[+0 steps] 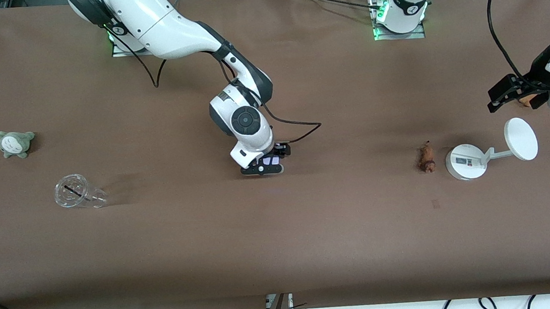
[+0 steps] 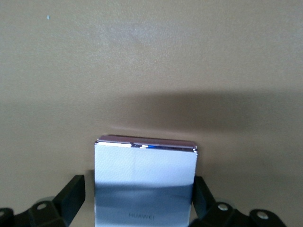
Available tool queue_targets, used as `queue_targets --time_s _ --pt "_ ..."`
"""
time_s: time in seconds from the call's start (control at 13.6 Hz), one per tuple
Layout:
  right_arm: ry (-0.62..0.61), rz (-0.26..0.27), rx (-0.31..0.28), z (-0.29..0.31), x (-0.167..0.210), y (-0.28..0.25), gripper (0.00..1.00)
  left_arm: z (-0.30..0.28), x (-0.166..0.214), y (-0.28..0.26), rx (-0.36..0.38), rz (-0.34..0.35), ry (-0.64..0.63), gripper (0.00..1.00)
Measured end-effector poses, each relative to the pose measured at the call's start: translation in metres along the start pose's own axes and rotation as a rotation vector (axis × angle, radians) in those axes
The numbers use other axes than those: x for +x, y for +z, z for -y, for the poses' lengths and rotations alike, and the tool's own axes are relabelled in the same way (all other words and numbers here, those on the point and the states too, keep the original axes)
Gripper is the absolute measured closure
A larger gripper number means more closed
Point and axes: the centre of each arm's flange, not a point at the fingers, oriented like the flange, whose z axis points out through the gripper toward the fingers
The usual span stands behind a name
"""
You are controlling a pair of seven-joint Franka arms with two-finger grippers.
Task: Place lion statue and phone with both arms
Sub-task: 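Lift the phone and carry it toward the glass cup with the right gripper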
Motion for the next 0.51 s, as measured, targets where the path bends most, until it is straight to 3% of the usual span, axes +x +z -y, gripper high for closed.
queue_targets --time_s 0.15,0.29,0.51 --pt "0.001 -0.001 0.000 0.000 0.001 0.000 0.00 -0.001 -0.004 0.003 0.020 0.032 0.025 0.00" --pt "0.001 -0.005 -0.002 -0.001 0.002 -0.002 0.15 -0.002 -0.006 0.003 0.057 0.055 0.047 0.00" --pt "0.002 -0.017 0.000 -0.001 0.007 -0.008 0.17 -0.017 -0.007 -0.001 0.071 0.064 0.078 0.00"
